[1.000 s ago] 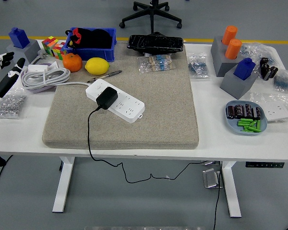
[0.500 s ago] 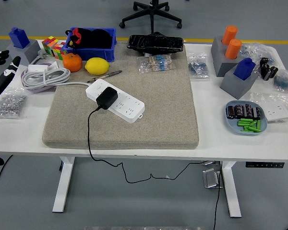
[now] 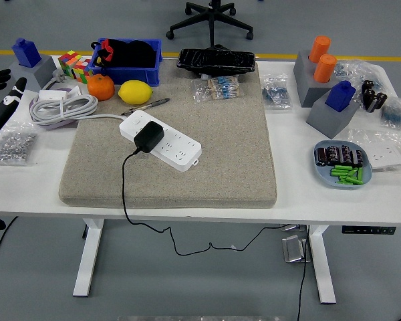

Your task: Press the white button,pick up the black plug,place it near the board,insert it into the board

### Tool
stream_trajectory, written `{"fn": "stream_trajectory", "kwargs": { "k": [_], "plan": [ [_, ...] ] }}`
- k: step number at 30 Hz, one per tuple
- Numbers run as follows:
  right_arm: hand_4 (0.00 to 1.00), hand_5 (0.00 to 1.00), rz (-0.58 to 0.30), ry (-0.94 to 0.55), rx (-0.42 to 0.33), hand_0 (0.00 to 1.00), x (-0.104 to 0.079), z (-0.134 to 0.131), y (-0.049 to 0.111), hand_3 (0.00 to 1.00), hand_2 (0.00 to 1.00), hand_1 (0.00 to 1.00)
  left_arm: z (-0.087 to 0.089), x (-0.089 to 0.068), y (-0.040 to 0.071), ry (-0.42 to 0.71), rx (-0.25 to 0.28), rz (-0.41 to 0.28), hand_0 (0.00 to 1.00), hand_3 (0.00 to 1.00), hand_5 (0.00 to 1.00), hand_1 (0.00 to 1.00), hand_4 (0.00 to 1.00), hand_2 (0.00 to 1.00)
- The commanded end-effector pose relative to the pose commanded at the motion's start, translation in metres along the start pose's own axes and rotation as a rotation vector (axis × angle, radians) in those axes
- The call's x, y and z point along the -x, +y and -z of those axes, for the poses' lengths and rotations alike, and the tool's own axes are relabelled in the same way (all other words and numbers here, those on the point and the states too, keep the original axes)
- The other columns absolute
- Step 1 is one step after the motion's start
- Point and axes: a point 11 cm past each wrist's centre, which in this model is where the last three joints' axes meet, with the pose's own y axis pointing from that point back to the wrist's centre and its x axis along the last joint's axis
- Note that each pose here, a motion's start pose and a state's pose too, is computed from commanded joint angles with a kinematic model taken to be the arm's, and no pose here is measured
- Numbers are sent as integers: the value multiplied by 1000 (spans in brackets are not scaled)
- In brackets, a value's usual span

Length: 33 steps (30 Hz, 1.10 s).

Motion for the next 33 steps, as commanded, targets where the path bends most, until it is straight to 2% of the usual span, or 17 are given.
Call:
{"fn": "stream_trajectory", "kwargs": {
  "k": [33],
  "plan": [
    [763, 444, 5, 5, -2, 810, 1, 4, 0, 648, 699, 706, -1, 3, 1, 4, 6, 2, 955, 819, 735, 881, 826, 859]
  ]
}}
